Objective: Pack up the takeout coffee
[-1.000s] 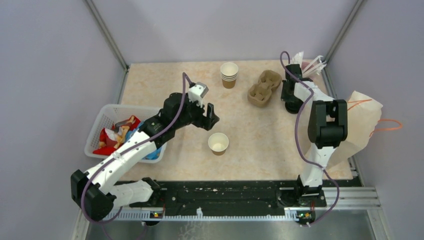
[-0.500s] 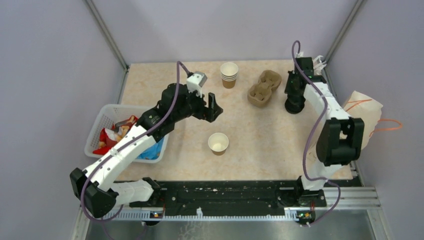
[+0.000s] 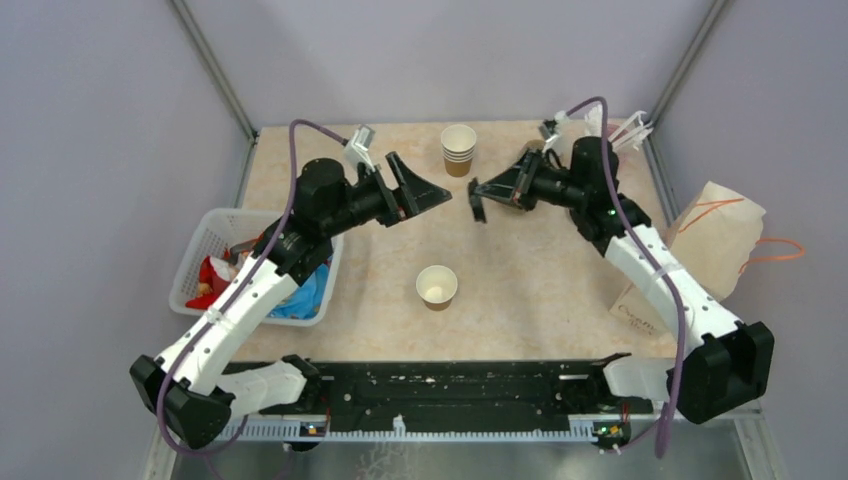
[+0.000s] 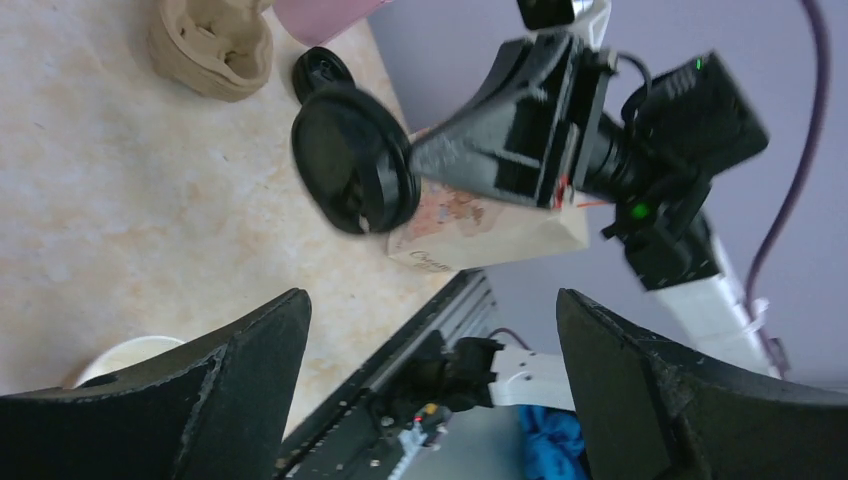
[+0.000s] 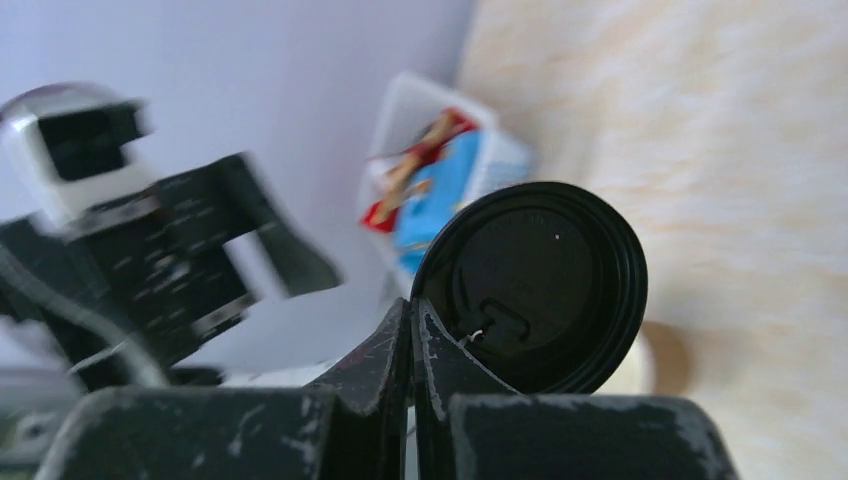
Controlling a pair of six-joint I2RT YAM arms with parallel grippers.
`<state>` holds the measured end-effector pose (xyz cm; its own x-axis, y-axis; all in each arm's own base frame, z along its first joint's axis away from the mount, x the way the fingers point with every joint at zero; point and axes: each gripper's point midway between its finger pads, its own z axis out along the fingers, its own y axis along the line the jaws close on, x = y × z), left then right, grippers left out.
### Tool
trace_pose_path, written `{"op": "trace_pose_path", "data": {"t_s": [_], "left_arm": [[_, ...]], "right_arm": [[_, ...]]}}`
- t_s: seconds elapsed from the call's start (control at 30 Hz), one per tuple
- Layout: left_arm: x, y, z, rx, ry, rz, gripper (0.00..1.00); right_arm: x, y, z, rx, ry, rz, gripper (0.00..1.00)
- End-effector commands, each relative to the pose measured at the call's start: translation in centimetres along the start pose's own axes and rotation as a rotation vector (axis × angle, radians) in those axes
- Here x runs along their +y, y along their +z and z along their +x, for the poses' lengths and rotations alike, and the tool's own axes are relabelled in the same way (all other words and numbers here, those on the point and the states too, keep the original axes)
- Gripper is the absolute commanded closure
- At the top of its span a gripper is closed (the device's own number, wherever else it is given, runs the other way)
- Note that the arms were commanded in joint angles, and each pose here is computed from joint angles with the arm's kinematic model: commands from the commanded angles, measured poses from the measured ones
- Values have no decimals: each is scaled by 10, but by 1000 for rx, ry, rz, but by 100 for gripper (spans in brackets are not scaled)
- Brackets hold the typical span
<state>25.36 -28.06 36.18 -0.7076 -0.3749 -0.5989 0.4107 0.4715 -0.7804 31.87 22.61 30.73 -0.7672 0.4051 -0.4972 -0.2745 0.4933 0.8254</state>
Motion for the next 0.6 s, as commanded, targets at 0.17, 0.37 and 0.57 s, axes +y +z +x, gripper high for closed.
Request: {"op": "trace_pose_path", "data": {"t_s": [0.17, 0.37, 0.57], "left_arm": [[-23, -38, -23, -100, -317, 155, 2], [-29, -39, -18, -98, -384, 257, 2], [-28, -30, -16, -72, -383, 262, 2]], "right_arm": [[154, -16, 26, 45, 245, -519, 100], [167, -25, 26, 54, 320, -593, 100], [168, -26, 27, 62, 330, -606, 100]]}}
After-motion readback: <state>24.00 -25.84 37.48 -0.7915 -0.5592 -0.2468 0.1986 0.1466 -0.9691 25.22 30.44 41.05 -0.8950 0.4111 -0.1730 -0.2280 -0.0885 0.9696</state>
